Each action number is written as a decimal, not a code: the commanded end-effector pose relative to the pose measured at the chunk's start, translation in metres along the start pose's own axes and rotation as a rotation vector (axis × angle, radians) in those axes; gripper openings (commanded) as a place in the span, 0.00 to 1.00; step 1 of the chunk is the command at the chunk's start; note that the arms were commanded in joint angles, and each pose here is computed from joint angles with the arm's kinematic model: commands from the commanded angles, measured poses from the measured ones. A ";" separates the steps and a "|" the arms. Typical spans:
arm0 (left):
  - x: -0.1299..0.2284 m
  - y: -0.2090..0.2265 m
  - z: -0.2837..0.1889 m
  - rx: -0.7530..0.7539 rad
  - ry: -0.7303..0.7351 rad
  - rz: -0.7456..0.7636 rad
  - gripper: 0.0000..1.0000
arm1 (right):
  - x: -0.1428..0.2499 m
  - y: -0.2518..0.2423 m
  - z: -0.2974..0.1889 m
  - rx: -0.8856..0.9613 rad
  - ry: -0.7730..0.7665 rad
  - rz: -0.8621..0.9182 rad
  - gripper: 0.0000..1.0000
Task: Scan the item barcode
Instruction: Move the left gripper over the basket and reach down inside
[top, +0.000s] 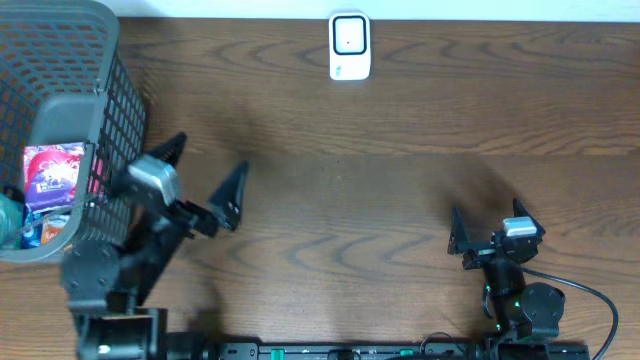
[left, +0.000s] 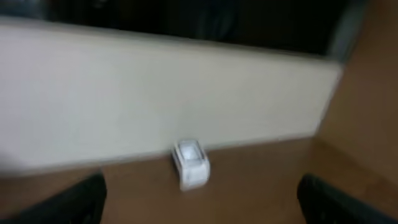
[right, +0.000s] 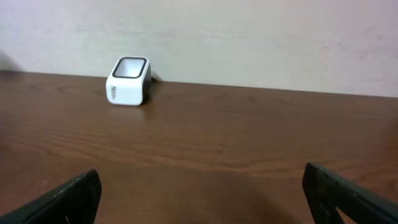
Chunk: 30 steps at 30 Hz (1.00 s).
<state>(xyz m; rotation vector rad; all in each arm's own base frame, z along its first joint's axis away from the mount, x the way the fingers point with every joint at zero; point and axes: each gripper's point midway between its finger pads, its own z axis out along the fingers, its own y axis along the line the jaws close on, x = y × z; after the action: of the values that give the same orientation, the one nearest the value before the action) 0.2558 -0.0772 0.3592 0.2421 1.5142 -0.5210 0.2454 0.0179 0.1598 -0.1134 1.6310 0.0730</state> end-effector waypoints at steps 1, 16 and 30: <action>-0.044 0.032 0.002 -0.187 0.081 -0.030 0.98 | 0.000 0.002 0.000 -0.010 -0.001 -0.008 0.99; -0.093 0.128 0.003 -0.587 0.357 -0.193 0.98 | 0.000 0.002 0.000 -0.010 -0.001 -0.008 0.99; -0.086 0.264 -0.057 -1.037 0.339 -0.400 0.98 | 0.000 0.002 0.000 -0.010 -0.001 -0.008 0.99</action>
<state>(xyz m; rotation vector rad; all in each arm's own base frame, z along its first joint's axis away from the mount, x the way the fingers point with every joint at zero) 0.3400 0.1688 0.3924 -0.7383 2.0258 -0.0051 0.2454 0.0179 0.1599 -0.1134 1.6306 0.0730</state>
